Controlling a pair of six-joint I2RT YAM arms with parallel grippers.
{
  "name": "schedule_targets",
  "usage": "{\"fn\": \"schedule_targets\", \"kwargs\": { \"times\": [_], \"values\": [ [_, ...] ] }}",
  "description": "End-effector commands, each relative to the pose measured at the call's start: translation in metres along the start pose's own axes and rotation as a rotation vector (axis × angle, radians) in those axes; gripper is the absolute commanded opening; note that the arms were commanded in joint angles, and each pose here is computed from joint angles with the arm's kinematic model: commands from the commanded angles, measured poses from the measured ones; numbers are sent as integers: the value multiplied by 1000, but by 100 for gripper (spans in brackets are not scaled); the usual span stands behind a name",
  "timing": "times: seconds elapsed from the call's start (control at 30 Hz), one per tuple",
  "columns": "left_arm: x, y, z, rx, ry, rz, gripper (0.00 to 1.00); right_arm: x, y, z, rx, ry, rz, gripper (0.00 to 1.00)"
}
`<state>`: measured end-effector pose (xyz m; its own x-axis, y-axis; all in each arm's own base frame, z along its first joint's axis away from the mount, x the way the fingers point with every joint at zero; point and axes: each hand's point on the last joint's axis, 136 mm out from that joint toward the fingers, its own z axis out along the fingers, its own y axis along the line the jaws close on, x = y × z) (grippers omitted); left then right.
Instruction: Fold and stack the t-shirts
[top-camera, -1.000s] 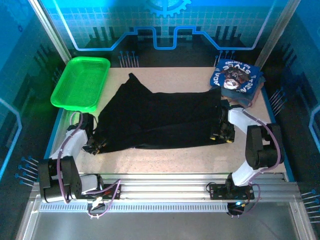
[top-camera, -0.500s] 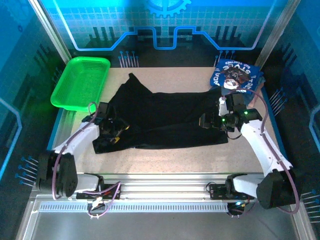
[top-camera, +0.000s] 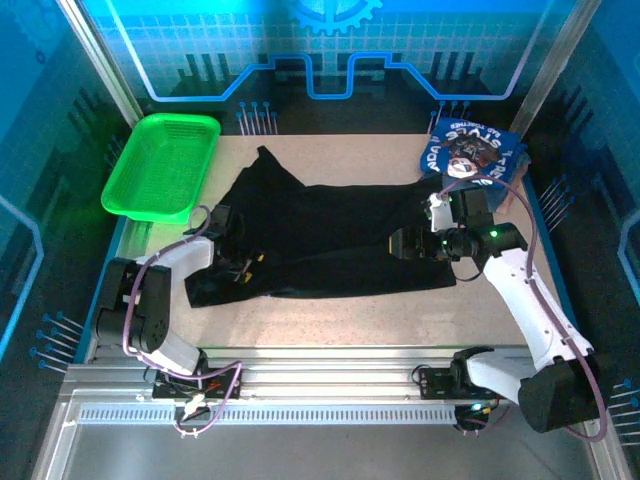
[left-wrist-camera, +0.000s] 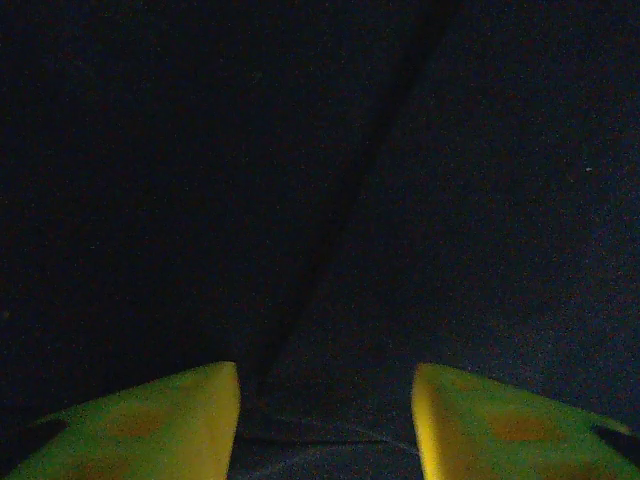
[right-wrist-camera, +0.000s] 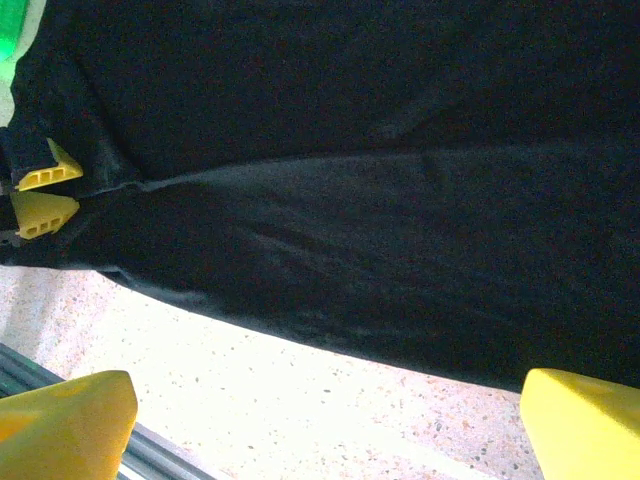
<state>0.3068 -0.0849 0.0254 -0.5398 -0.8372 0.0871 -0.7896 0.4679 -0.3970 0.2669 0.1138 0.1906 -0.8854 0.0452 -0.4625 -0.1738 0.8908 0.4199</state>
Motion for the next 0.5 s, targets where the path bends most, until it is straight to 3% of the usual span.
{"fn": "schedule_targets", "kwargs": {
  "times": [0.0,0.27,0.47],
  "values": [
    [-1,-3,3,6,-3,-13,41,-2,10,-3,-31,-8,-34,100],
    [-2,-8,1,18,-6,2,13,-6,11,-6,-29,-21,-41,100],
    [-2,-25,-7,57,-2,26,4,-4,8,-4,-18,-17,-35,100]
  ]
}}
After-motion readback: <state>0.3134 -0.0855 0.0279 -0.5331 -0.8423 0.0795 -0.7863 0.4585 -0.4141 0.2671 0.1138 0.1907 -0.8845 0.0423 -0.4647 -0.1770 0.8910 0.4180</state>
